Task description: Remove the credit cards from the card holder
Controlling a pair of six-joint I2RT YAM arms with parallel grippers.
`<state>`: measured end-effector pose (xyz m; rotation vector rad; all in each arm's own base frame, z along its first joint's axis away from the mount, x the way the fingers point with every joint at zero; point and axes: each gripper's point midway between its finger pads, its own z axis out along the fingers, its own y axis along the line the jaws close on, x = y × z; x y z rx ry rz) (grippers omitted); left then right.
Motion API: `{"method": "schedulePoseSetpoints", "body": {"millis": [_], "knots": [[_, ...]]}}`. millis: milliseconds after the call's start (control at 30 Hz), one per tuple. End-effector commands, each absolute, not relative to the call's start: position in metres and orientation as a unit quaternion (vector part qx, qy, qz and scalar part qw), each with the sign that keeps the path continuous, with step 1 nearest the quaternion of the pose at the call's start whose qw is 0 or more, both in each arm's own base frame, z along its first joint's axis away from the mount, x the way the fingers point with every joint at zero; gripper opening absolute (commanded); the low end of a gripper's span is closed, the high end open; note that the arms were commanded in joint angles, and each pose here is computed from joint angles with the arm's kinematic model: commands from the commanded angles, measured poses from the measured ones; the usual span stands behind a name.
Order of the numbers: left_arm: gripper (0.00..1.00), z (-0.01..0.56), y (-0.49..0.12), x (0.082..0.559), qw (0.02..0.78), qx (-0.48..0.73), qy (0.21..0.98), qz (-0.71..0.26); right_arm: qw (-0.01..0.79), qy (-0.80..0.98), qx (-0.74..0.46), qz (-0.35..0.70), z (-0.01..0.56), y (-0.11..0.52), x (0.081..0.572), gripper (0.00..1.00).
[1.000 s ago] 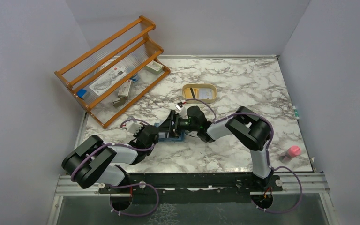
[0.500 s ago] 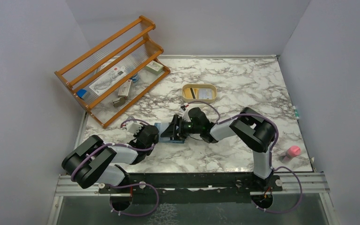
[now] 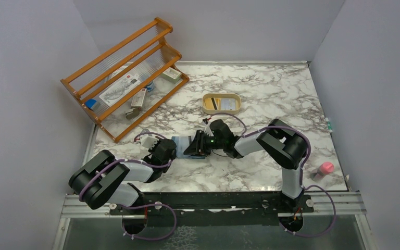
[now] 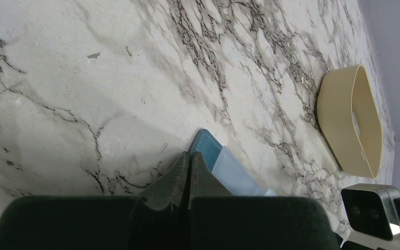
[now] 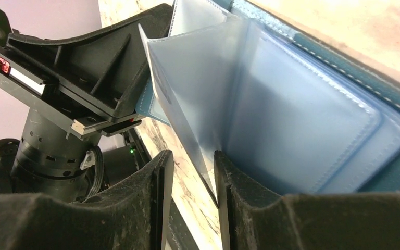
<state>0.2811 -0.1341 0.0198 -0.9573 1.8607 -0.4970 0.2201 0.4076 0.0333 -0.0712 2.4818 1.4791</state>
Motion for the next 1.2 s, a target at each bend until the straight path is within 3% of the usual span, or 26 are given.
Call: {"method": "schedulePoseSetpoints", "body": {"millis": [0,200,333,667,767,1167], "knots": [[0.00,-0.020,-0.123,0.251,0.426,-0.359,0.818,-0.143,0.115,0.887,-0.009,0.447,-0.002,0.377,0.215,0.41],[0.00,-0.021,-0.123,0.251,0.426,-0.358,0.819,-0.143,0.119,0.891,-0.011,0.439,-0.001,0.364,0.217,0.47],[0.00,-0.022,-0.123,0.251,0.425,-0.358,0.819,-0.141,0.123,0.892,-0.013,0.436,0.000,0.362,0.219,0.28],[0.00,-0.022,-0.122,0.250,0.425,-0.358,0.820,-0.141,0.113,0.889,-0.019,0.443,-0.006,0.366,0.219,0.13],[0.00,-0.022,-0.122,0.250,0.424,-0.358,0.820,-0.141,0.109,0.888,-0.020,0.447,-0.007,0.366,0.218,0.02],[0.00,-0.022,-0.122,0.250,0.425,-0.358,0.820,-0.140,0.152,0.881,-0.034,0.447,0.036,0.331,0.232,0.01]]}}
